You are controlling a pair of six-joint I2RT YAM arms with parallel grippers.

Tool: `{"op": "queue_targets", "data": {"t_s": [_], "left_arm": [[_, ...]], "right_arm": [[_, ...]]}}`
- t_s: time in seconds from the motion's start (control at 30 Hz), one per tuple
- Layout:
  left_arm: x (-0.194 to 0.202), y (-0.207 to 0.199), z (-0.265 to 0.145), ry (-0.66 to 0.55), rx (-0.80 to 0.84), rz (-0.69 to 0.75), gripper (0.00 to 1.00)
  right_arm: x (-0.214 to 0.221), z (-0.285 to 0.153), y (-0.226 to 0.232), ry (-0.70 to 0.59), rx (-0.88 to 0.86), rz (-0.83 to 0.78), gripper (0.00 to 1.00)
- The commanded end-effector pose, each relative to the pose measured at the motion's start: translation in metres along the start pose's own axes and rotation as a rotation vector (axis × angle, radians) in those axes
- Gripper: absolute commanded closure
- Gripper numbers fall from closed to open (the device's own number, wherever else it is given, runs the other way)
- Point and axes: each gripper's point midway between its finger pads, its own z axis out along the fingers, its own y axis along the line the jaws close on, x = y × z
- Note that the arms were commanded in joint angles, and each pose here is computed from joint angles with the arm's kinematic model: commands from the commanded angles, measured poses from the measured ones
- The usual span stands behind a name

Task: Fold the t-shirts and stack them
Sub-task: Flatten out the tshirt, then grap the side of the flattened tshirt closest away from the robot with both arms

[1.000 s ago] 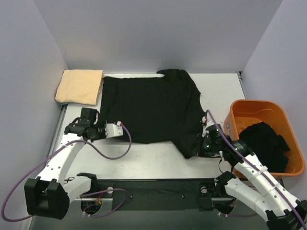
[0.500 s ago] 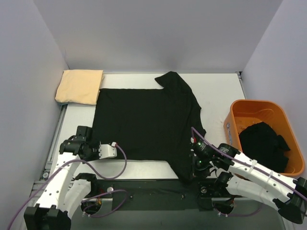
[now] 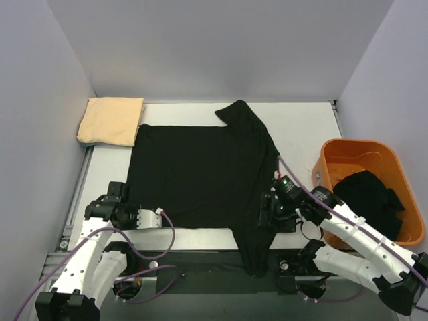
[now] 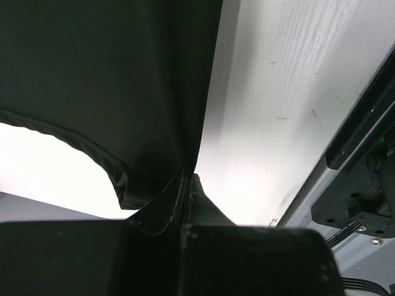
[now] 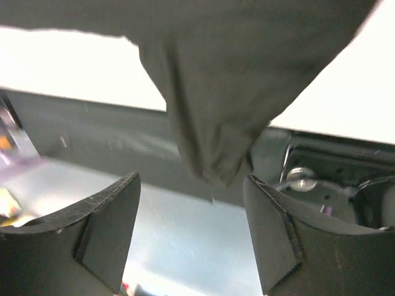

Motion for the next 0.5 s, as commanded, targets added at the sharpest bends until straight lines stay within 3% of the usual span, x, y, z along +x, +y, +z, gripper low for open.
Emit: {"op": "queue_targets", "data": {"t_s": [0.0, 0.17, 0.37, 0.43, 0.47], "left_arm": [[0.002, 0.008, -0.003, 0.011, -0.015, 0.001, 1.00], [-0.001, 0.018, -0.010, -0.001, -0.071, -0.010, 1.00], [-0.004, 0.025, -0.008, -0.017, -0.096, -0.046, 1.00], [-0.006, 0.028, -0.008, -0.024, -0.103, -0.058, 1.00], [-0.007, 0.029, -0.009, -0.032, -0.109, -0.068, 1.00]], "right_arm": [[-0.054, -0.004, -0.061, -0.164, 0.269, 0.205, 0.39], [-0.063, 0.025, -0.098, -0.125, 0.380, 0.245, 0.36], [-0.061, 0.079, -0.096, -0.069, 0.272, 0.344, 0.37], [-0.061, 0.092, -0.101, -0.056, 0.264, 0.390, 0.48], [-0.062, 0.098, -0.103, -0.056, 0.259, 0.401, 0.61]]}}
